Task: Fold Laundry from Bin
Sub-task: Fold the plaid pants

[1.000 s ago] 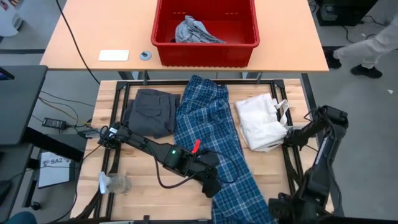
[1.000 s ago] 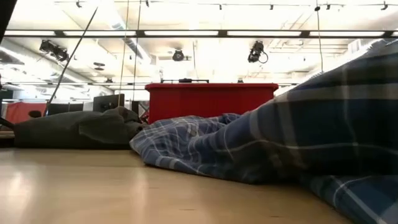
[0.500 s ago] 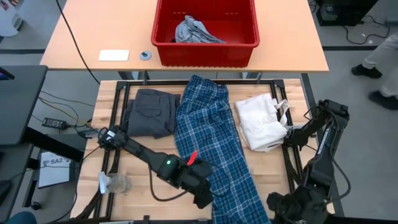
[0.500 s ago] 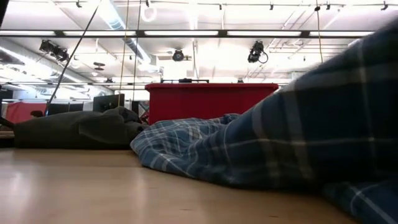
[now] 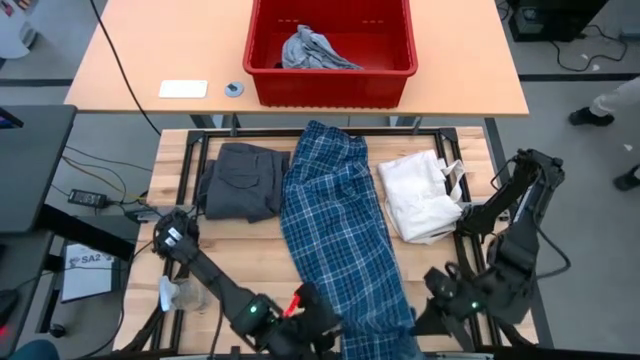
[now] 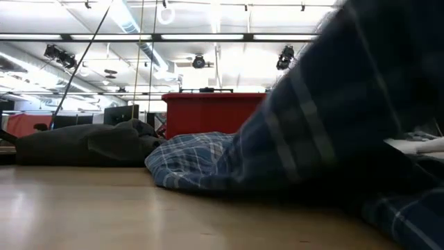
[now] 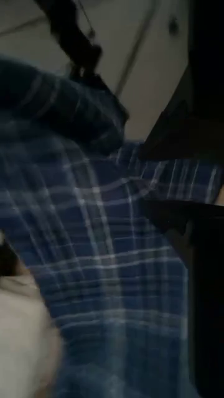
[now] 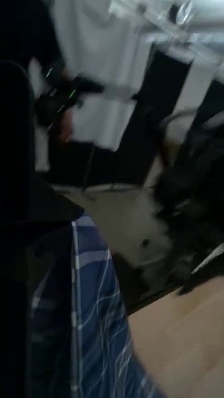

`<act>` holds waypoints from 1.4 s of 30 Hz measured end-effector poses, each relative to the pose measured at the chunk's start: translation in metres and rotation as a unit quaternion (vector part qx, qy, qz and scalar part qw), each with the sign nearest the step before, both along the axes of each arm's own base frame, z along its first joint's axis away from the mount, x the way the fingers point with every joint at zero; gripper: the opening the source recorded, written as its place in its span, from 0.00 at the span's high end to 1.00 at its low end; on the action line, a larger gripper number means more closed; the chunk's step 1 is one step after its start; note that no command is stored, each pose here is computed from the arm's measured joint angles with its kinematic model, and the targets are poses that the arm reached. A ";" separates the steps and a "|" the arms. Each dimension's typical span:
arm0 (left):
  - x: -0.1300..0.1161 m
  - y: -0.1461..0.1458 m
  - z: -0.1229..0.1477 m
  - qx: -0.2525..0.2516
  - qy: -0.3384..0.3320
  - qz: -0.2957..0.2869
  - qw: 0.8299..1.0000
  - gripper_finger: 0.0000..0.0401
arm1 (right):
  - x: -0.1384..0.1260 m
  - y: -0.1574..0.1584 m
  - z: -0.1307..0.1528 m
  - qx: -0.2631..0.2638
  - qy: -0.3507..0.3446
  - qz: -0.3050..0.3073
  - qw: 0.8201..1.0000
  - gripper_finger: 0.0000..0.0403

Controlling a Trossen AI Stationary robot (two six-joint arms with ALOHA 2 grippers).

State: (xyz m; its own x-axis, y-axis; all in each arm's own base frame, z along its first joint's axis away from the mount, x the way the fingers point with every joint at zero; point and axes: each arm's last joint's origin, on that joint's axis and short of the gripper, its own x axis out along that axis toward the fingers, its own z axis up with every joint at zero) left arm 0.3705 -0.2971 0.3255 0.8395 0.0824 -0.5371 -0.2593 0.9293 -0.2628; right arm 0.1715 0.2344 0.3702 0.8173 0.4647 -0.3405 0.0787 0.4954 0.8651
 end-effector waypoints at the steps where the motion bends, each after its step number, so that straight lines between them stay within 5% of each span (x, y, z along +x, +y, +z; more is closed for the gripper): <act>1: 0.000 -0.006 -0.004 0.027 -0.005 -0.013 1.000 0.71 | 0.003 -0.004 0.004 0.010 -0.011 -0.007 1.000 1.00; 6: 0.004 -0.034 -0.042 0.102 0.008 -0.068 0.992 0.71 | 0.009 -0.024 0.022 0.039 -0.051 -0.033 0.997 1.00; 11: 0.001 -0.047 -0.057 0.136 -0.008 -0.042 0.990 0.71 | 0.012 -0.042 0.033 0.051 -0.068 -0.063 0.994 1.00; 21: 0.019 -0.030 -0.053 0.123 -0.051 0.046 0.990 0.71 | 0.021 -0.063 0.041 0.065 -0.082 -0.088 0.991 1.00; 42: 0.039 -0.001 -0.056 0.122 -0.033 0.075 0.989 0.73 | 0.037 -0.081 0.060 0.096 -0.166 -0.121 0.974 1.00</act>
